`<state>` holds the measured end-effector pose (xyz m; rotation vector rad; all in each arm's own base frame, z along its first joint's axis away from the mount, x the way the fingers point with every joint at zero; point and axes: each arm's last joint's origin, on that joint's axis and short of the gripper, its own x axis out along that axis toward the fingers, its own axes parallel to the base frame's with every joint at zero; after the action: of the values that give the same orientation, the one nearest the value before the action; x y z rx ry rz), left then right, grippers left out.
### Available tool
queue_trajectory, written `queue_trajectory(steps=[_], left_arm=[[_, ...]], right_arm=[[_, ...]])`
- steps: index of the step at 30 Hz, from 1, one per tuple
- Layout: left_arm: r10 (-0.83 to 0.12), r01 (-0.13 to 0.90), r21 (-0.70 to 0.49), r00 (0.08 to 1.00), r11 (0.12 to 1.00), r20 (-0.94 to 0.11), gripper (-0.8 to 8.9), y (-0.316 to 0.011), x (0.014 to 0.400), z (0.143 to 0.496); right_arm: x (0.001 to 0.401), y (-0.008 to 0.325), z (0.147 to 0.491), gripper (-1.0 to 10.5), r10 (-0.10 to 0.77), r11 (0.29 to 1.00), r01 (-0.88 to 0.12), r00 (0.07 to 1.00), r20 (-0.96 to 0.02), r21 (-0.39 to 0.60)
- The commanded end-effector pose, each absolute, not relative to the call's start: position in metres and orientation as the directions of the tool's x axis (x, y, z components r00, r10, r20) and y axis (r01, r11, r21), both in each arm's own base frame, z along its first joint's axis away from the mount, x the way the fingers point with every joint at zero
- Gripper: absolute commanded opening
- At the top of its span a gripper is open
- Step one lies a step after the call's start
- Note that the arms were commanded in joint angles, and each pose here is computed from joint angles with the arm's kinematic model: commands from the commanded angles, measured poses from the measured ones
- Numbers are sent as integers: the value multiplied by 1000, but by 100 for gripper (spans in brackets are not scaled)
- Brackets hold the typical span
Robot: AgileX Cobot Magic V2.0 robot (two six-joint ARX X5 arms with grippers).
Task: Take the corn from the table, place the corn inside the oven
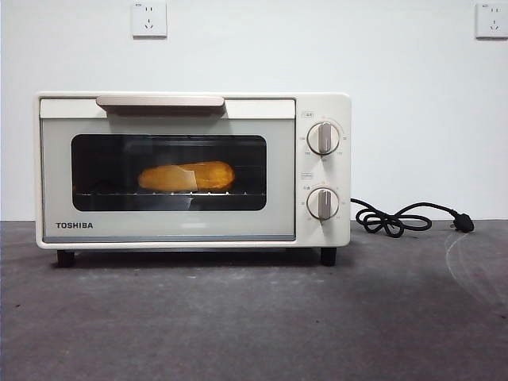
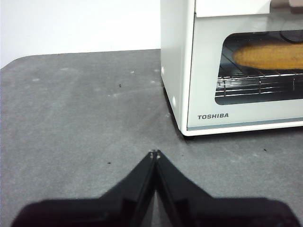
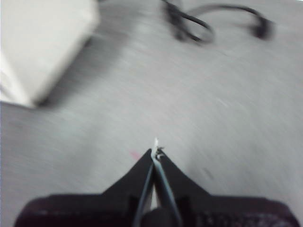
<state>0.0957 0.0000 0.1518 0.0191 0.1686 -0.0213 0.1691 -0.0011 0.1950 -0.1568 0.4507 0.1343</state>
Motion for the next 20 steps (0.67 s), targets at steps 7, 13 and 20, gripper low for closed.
queue_trajectory(steps=[7, 13, 20], left_arm=[[-21, 24, 19, 986, 1000, -164, -4, 0, 96, 150], [-21, 24, 19, 986, 1000, -164, -4, 0, 96, 150], [-21, 24, 19, 986, 1000, -164, -4, 0, 96, 150]], right_arm=[[125, -15, 161, -1, -39, 999, 30, 958, -285, -35], [112, -14, 159, -1, -45, 998, 37, 977, -210, -42], [102, -12, 150, -1, -42, 999, 33, 960, -279, -34]])
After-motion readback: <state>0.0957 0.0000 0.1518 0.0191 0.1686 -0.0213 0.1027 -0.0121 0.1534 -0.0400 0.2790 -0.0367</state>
